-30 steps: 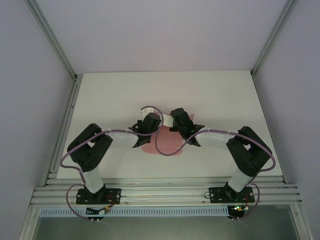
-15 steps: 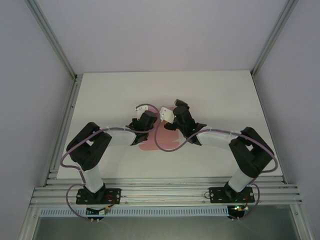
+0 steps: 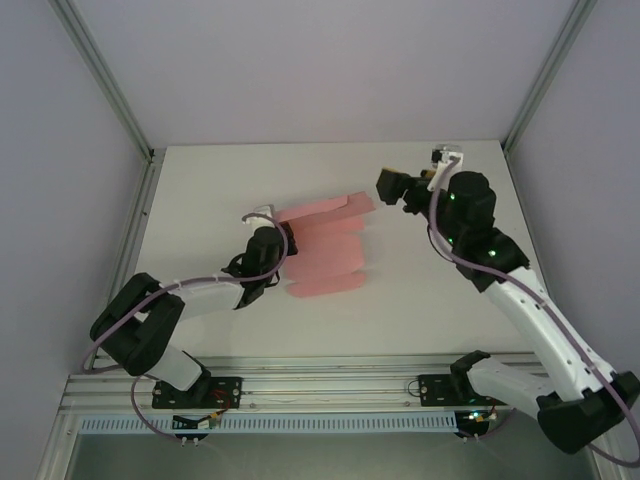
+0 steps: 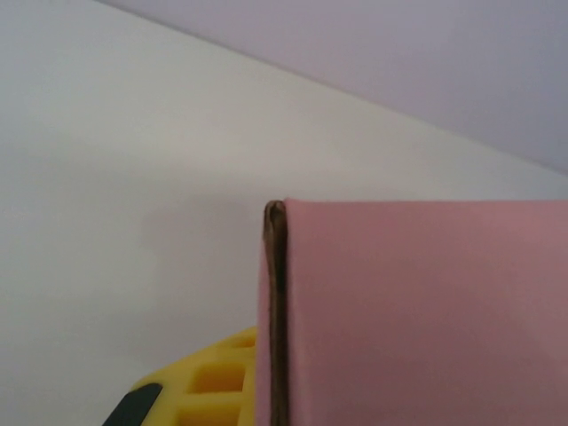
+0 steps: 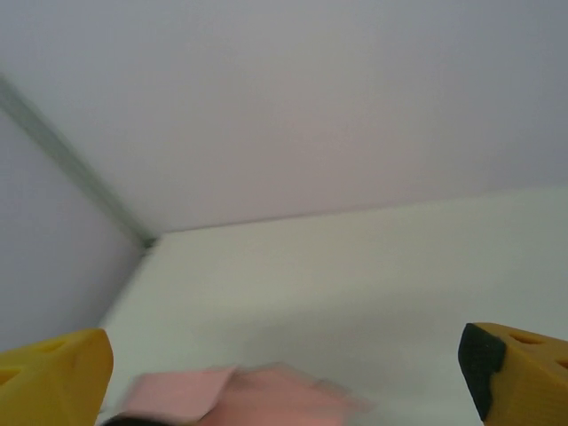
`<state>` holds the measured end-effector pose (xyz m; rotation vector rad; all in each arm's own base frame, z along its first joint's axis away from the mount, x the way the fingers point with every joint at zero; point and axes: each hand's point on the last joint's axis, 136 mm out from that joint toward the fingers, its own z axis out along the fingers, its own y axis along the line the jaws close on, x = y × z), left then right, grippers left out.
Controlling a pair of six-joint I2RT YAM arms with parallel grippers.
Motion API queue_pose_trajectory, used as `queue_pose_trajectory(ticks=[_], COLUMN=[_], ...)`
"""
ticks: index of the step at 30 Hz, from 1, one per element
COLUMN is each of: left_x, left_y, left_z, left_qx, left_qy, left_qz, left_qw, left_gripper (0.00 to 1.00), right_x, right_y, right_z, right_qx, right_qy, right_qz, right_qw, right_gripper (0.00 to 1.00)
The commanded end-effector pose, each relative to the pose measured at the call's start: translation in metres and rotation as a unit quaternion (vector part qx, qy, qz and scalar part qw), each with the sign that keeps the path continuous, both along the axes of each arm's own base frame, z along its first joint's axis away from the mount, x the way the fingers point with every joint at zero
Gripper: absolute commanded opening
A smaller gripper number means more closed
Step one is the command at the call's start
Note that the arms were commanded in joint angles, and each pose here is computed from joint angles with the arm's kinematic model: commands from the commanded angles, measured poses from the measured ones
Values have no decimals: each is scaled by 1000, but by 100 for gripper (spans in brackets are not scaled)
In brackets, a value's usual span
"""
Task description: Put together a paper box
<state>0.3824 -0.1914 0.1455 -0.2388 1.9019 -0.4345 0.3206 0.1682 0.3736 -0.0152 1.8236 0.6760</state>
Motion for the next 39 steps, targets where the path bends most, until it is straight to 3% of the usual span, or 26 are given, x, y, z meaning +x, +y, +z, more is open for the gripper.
queue_pose_trajectory(ticks=[1,5,10,12,15,27,36,39], left_x=[4,7,7,5,4,5,6,7], left_y=[-4,-12,-19,-26,-24,-19,-13,-15], left_z=[29,27,35,36,33,27,30,34], left_qx=[-51,-43,-53,-52,-41,-23,-44,-79], left_qy=[-61,-62,-78,-85,-84,-69,-62,-56], left_qz=[8,-6,-21,-41,-34,-20,3,8], left_qw=[997,997,995,994,995,997,997,995], left_gripper=[0,0,0,0,0,0,0,0], right_x=[-37,-37,-13,0,12,13,12,11], right_y=[40,64,74,78,89,106,103,105], right_z=[-43,-41,-64,-67,-63,-66,-81,-75], right_qx=[142,168,157,175,199,229,237,262], right_qy=[186,192,244,246,237,252,264,240], right_qz=[92,156,128,119,132,168,157,170], right_qw=[968,954,948,946,942,925,922,919], right_gripper=[99,91,82,70,62,57,15,10])
